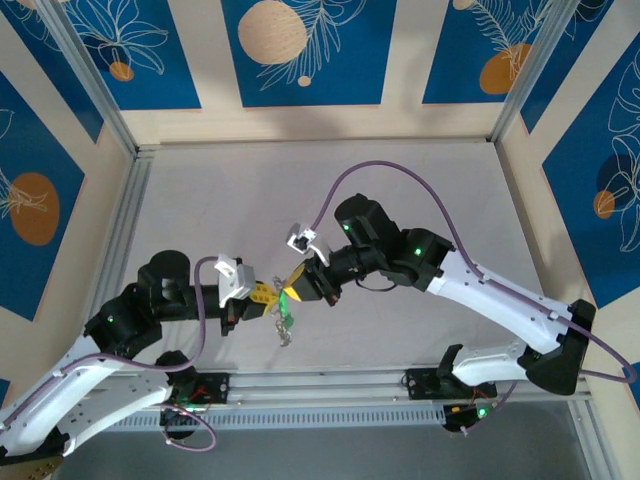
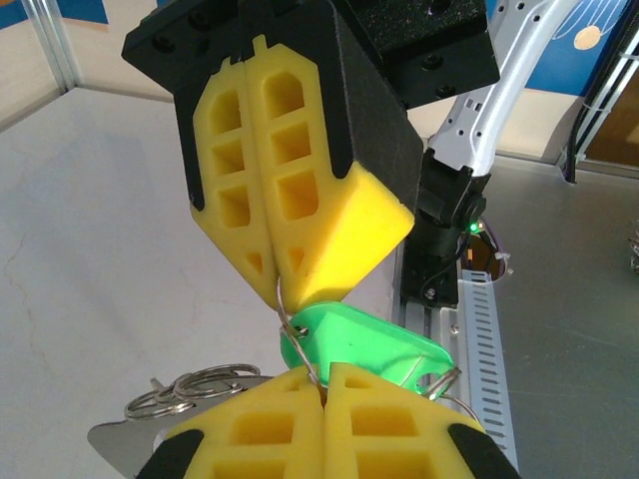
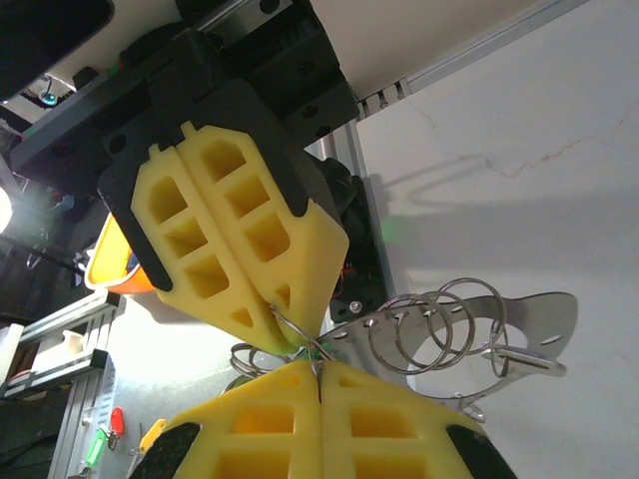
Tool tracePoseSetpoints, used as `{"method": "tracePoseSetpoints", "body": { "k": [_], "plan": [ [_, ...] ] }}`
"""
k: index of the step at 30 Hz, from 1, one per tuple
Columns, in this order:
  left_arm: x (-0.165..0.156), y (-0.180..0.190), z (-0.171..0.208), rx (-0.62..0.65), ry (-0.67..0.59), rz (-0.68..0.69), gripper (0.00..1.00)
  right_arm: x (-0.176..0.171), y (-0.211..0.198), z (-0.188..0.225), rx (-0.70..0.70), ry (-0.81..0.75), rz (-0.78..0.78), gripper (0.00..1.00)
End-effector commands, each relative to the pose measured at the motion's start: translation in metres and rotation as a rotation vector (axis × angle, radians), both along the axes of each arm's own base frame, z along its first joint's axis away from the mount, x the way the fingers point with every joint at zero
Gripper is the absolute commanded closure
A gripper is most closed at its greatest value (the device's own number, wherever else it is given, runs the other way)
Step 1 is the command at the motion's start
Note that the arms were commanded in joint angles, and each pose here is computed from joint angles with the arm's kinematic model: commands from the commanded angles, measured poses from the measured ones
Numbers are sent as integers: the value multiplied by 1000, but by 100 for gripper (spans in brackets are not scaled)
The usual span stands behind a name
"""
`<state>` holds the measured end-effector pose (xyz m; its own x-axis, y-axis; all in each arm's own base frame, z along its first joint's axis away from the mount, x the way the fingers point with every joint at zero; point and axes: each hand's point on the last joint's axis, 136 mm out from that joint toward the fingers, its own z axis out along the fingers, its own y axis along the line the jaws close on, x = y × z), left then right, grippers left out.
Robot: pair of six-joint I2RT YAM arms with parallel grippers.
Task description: Put the keys on the keyring
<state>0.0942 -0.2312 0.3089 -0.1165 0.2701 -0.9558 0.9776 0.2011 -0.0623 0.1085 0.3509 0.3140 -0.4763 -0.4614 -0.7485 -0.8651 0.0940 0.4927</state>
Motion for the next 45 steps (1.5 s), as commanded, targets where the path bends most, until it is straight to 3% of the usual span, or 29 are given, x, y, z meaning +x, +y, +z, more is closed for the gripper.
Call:
{"method": "tracePoseSetpoints", "body": {
  "k": [1, 9, 15, 19, 22, 28, 36, 45],
  "plan": [
    [-15, 0, 35, -92, -103, -73, 100, -3, -6, 17, 59, -16, 7, 100],
    [-12, 0, 35, -87, -105, -65, 100, -16, -11, 37, 132, -35, 52, 100],
    [-12, 0, 35, -88, -110, -60, 100, -3, -22, 17, 2, -77, -36, 100],
    [-11, 0, 34, -82, -107, -57, 100, 8, -37, 2, -127, -215, -112, 100],
    [-11, 0, 34, -81, -108, -55, 100, 1, -40, 18, -43, -249, -101, 100],
    [-9, 0, 34, -79, -108, -50, 100, -24, -40, 43, 108, -247, -11, 100],
    [-11, 0, 35, -84, -113, -56, 100, -28, -13, 5, -49, -132, 79, 100],
    [-11, 1, 35, -81, -113, -57, 100, -28, -2, 12, -4, -123, 101, 100]
  ]
}}
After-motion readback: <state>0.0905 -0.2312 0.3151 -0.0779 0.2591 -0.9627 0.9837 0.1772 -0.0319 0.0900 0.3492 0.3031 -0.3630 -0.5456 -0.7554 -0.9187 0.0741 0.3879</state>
